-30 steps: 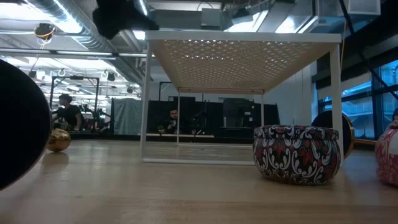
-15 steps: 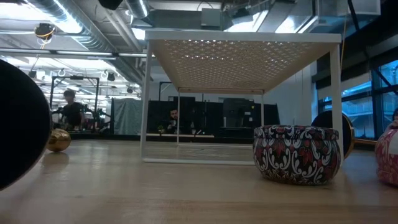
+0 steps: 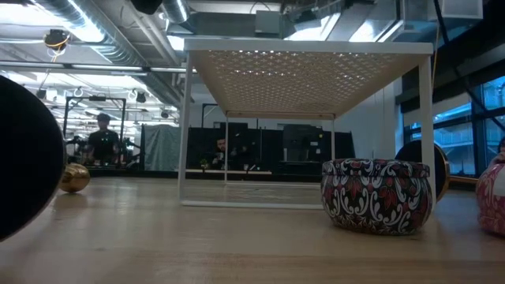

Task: Pick & Place candle stick holders
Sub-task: Put the top silver scented candle on the shelf

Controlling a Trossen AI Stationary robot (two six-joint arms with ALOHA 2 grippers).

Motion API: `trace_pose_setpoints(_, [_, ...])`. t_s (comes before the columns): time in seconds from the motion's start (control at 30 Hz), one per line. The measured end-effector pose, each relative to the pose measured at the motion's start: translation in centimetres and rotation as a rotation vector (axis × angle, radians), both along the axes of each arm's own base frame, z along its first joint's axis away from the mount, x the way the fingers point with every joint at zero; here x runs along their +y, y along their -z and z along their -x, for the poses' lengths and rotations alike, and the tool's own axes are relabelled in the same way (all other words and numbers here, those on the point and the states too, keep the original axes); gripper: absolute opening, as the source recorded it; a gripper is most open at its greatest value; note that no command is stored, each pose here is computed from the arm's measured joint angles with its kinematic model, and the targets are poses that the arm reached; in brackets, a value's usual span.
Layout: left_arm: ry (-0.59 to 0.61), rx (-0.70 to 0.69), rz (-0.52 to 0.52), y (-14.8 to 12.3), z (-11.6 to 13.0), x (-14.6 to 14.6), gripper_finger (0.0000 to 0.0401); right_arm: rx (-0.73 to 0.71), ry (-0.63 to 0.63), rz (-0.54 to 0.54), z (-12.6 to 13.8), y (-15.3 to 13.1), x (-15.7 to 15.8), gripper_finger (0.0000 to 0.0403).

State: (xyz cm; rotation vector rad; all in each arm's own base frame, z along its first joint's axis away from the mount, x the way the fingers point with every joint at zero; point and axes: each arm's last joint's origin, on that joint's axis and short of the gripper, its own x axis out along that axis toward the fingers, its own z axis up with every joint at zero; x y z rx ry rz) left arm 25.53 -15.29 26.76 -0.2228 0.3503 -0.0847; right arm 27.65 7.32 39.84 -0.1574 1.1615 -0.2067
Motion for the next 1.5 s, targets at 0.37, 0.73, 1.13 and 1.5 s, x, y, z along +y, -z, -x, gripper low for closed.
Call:
trace_pose_setpoints(0.37, [0.002, 0.010, 0.012, 0.1, 0.0, 0.0, 0.0002, 0.143, -0.216, 0.321, -0.9, -0.1, -4.7, 0.0394])
trace_pose_setpoints(0.73, [0.015, 0.015, 0.027, 0.1, 0.5, -0.7, 0.0003, 0.211, -0.139, 0.215, -2.3, 1.5, -7.1, 0.0346])
trace_pose_setpoints(1.13, [0.016, 0.015, 0.026, 0.1, 0.5, -0.7, 0.0002, 0.224, -0.137, 0.176, -2.5, 1.9, -8.9, 0.0234])
trace_pose_setpoints(1.5, [0.016, 0.015, 0.025, 0.1, 0.5, -0.7, 0.0003, 0.275, -0.135, 0.146, -2.8, 4.0, -10.0, 0.0227])
